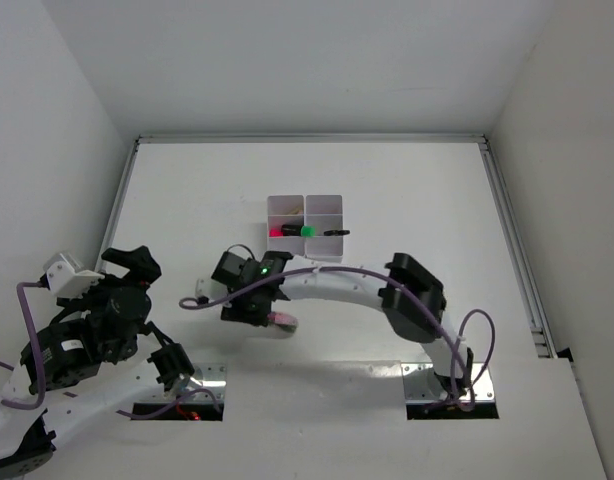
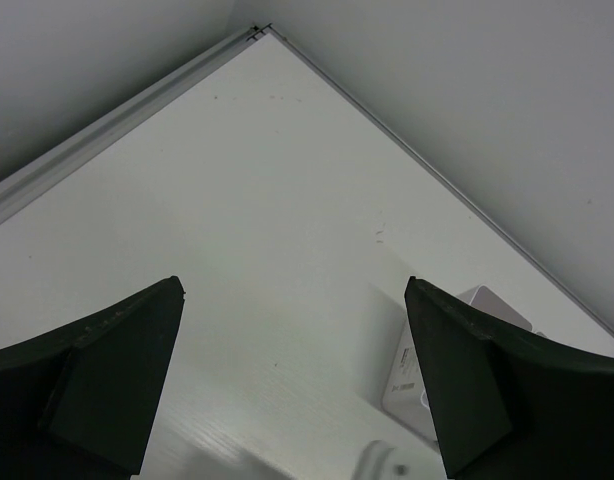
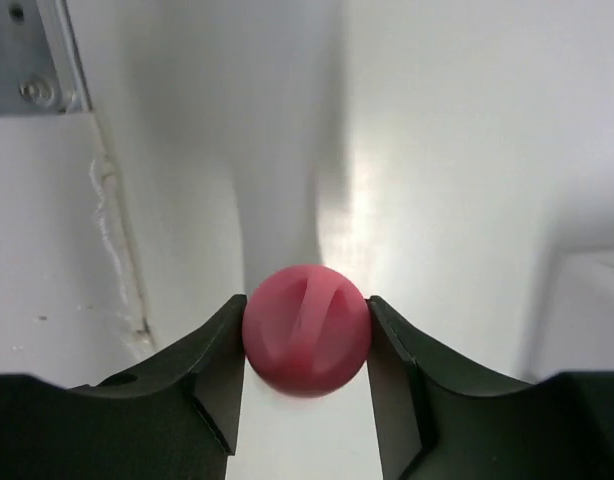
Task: Sort the stationery into containers
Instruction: Pick up the stationery from the corner of the board, then place the stationery in the storage box.
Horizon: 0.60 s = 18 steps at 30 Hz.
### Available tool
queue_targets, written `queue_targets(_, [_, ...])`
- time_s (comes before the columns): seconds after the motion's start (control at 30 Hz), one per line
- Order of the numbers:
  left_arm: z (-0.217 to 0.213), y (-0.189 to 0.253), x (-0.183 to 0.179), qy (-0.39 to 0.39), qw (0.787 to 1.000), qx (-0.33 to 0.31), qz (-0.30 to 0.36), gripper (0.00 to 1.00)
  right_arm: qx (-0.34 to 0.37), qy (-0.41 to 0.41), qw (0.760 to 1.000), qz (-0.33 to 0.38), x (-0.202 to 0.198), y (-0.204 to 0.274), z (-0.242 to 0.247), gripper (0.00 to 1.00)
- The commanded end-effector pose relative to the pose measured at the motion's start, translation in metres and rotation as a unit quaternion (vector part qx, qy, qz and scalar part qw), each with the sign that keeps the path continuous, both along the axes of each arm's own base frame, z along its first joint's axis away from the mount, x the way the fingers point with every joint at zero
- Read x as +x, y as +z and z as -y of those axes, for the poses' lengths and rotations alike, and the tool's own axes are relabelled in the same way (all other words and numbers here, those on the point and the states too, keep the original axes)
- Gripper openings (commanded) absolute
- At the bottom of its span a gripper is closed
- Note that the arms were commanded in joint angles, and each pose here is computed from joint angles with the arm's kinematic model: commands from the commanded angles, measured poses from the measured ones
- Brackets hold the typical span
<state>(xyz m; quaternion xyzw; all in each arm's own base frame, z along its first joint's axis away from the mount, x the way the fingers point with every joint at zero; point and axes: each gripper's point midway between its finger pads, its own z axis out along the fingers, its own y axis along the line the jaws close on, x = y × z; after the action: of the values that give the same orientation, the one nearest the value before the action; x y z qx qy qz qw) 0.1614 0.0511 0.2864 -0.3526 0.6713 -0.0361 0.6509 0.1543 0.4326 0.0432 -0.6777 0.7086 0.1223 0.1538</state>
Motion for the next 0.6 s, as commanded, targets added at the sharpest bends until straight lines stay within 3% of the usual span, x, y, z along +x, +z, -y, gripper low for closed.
queue_targets(0.0, [-0.004, 0.011, -0.001, 0.008, 1.0, -0.022, 0.02, 0.99, 0.136, -0.019, 0.982, 0.126, 0.051, 0.111, -0.025, 0.0])
queue_targets(0.2, [-0.001, 0.01, 0.0, 0.005, 1.0, -0.024, 0.017, 0.99, 0.218, -0.066, 0.945, 0.235, 0.101, 0.179, -0.002, 0.0])
queue_targets(0.57, [0.008, 0.013, 0.006, 0.001, 0.999, -0.031, 0.019, 0.99, 0.249, -0.121, 0.927, 0.255, 0.141, 0.178, 0.036, 0.0])
